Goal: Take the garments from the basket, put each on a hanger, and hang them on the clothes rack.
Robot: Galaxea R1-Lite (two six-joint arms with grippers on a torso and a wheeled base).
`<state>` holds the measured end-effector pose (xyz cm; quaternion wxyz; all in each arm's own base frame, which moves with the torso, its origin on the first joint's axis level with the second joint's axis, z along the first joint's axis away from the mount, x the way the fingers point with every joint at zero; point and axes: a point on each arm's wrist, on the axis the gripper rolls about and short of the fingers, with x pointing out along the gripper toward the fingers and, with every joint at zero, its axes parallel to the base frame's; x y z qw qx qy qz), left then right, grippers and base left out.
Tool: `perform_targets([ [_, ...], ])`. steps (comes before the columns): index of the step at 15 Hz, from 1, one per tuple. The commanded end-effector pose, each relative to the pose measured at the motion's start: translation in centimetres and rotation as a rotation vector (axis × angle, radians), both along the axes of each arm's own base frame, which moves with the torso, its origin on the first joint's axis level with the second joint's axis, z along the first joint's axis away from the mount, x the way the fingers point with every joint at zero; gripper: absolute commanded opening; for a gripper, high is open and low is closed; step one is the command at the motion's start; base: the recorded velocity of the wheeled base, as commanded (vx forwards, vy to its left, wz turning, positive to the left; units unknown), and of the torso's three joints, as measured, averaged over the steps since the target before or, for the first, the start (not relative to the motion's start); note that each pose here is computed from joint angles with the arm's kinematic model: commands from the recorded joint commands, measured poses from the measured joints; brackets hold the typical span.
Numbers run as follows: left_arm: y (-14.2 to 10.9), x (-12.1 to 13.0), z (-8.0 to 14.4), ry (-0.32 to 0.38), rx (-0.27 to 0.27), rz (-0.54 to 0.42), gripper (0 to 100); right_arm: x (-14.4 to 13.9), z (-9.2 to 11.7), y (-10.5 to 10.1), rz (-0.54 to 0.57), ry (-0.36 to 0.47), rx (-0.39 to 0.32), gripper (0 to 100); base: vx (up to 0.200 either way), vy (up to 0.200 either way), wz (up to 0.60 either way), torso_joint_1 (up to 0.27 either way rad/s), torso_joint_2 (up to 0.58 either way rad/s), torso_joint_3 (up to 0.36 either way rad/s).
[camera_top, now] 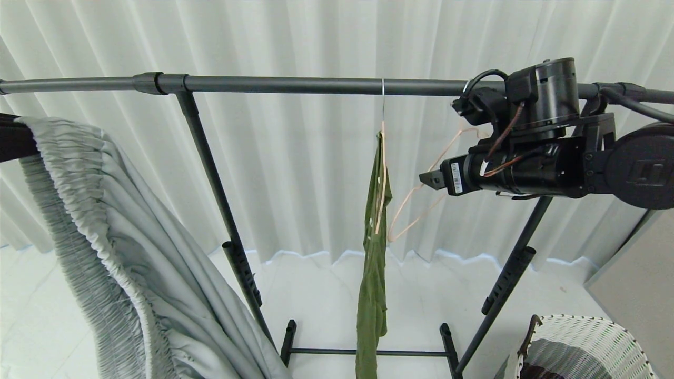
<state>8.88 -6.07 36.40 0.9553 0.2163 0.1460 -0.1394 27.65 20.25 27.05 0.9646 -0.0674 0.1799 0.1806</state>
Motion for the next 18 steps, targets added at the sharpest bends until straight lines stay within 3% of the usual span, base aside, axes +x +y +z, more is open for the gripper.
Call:
perform_targets([
  [1, -0.1, 0.1, -0.1, 0.004, 0.004, 0.001, 0, -0.7, 0.4, -0.9, -0.008, -0.005, 0.004, 100, 0.0, 0.0, 0.0, 0.0, 0.0, 0.0],
  [10, -0.3, 0.3, -0.5, 0.001, 0.015, -0.005, 0, -1.6, 0.5, -2.1, -0.05, 0.02, 0.064, 100, 0.0, 0.0, 0.0, 0.0, 0.0, 0.0],
  [18, -0.1, 0.1, -0.3, -0.014, 0.019, -0.012, 0, -1.4, -0.5, -2.8, -0.075, 0.051, 0.048, 100, 0.0, 0.0, 0.0, 0.0, 0.0, 0.0],
])
